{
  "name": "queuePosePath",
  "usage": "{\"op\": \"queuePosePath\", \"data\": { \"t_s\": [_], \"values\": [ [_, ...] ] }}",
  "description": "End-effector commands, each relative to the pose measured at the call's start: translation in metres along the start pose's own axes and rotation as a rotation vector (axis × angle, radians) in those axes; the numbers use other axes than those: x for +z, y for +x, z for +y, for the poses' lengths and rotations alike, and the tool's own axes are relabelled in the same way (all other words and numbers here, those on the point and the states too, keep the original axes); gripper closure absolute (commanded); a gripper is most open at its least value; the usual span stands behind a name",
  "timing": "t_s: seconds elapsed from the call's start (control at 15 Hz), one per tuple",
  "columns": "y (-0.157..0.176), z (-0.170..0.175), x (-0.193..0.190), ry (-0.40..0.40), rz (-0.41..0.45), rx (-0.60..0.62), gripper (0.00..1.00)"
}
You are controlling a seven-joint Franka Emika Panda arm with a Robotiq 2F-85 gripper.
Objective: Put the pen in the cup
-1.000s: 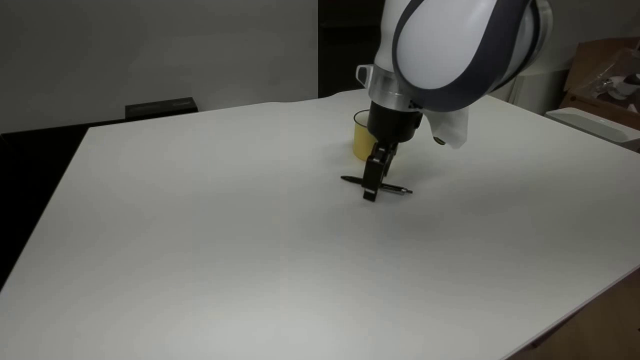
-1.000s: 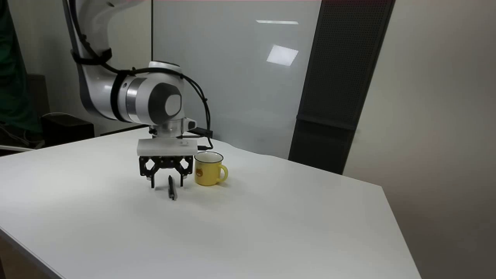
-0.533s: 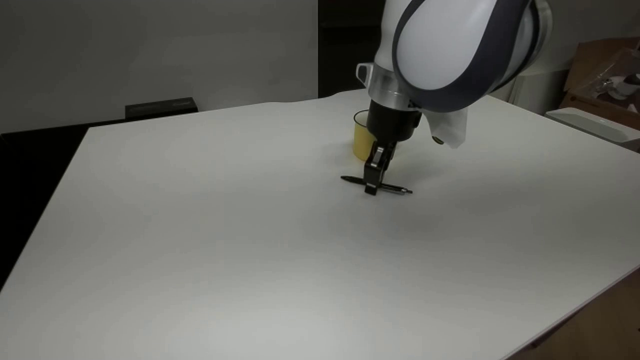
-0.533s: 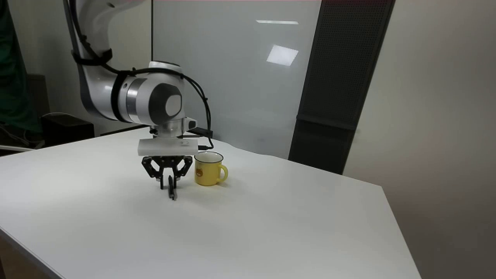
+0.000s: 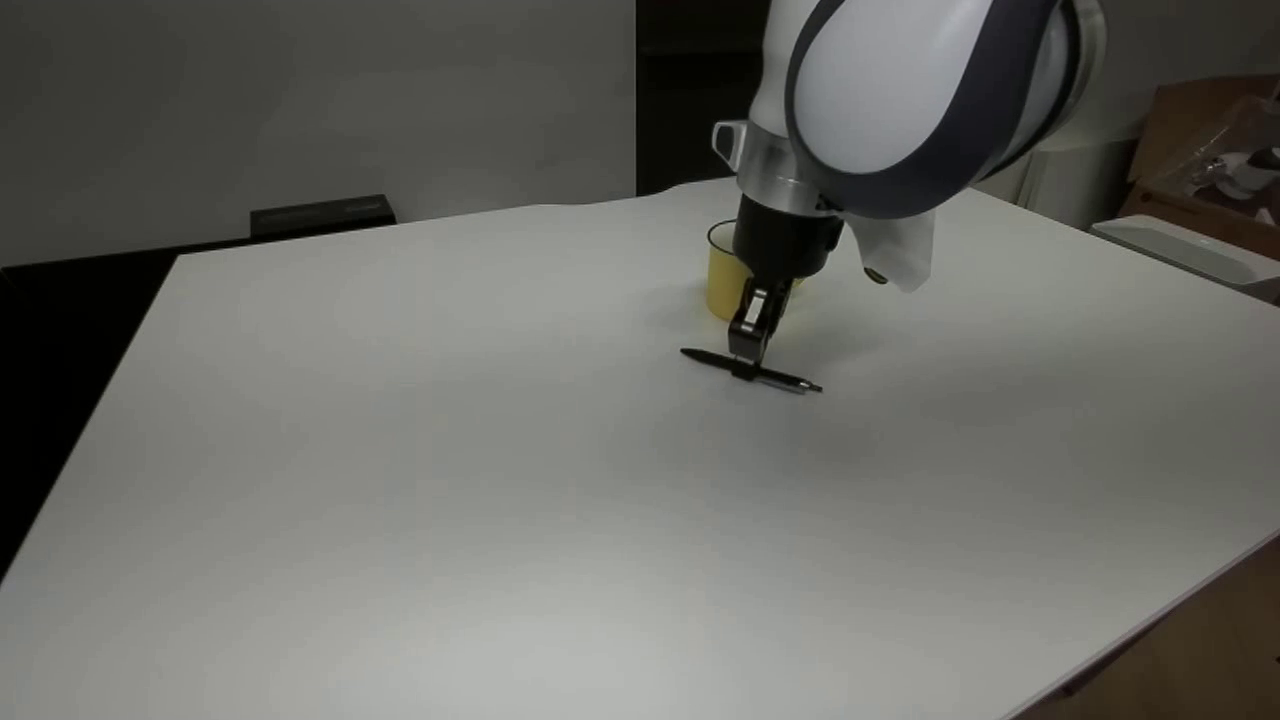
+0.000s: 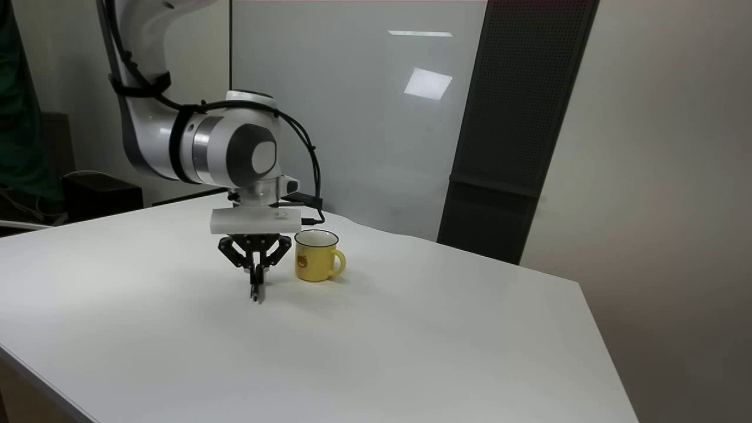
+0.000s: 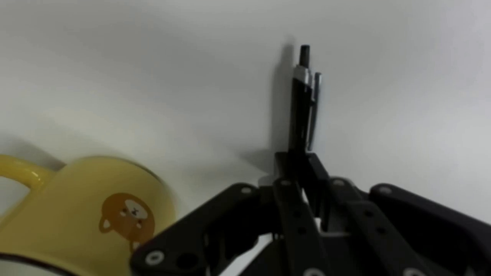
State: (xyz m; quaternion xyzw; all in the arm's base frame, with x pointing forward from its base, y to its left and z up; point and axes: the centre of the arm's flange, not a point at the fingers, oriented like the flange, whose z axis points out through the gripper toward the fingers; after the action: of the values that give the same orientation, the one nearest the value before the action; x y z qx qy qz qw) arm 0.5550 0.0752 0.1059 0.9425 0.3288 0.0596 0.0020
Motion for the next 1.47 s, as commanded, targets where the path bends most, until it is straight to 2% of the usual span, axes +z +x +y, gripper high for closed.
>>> {"op": "queuePosePath", "data": {
  "t_s": [0.0, 0.4, 0.6, 0.8, 1.07, 1.4],
  "values": [
    [0.009, 0.003, -0.04, -0.037, -0.028, 0.008, 0.97],
    [0.027, 0.015, -0.135, -0.118, -0.133, 0.074, 0.97],
    [0.034, 0.019, -0.185, -0.121, -0.226, 0.13, 0.97],
    [0.038, 0.033, -0.22, -0.112, -0.302, 0.191, 0.97],
    [0.048, 0.06, -0.229, -0.063, -0.43, 0.273, 0.97],
    [0.063, 0.086, -0.199, 0.014, -0.526, 0.352, 0.97]
  ]
}}
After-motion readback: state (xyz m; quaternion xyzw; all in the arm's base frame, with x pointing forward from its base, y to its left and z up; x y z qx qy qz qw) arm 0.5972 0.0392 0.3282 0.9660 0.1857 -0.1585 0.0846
